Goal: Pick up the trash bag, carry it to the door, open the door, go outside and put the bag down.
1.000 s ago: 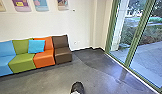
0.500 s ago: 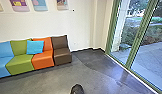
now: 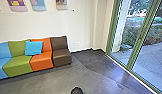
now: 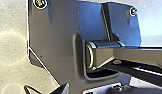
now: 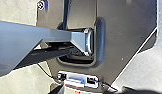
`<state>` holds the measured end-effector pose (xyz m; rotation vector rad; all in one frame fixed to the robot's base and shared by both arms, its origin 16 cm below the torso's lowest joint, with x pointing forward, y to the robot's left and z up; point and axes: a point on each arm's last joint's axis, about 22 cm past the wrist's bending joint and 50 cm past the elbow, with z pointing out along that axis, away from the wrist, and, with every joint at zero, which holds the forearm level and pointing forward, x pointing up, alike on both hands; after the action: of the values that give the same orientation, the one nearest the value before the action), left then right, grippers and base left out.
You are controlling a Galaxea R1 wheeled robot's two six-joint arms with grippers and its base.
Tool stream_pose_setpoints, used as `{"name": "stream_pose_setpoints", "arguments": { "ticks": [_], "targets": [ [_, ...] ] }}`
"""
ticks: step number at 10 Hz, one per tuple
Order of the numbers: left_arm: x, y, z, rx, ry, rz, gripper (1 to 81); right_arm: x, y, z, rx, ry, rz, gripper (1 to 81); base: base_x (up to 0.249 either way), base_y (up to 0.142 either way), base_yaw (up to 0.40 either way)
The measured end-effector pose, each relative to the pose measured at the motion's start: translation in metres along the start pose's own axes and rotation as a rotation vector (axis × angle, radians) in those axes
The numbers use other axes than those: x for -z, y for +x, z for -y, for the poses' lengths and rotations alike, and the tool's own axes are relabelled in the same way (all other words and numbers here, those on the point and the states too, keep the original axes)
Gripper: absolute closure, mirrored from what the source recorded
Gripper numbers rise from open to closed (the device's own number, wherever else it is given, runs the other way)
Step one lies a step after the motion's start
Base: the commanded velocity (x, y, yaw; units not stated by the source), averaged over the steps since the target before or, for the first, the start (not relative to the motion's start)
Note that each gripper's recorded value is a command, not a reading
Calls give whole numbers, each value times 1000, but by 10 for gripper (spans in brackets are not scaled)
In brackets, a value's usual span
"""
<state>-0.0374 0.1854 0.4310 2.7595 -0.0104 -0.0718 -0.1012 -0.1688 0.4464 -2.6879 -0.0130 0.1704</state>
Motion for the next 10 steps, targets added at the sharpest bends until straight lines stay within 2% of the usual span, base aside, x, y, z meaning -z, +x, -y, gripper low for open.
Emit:
{"name": "stream_pose_setpoints", "arguments": {
  "ticks": [10],
  "targets": [
    [0, 1, 0, 0, 0, -3, 10, 0, -2, 0, -1, 0, 2, 10, 132, 0, 0]
  ]
}}
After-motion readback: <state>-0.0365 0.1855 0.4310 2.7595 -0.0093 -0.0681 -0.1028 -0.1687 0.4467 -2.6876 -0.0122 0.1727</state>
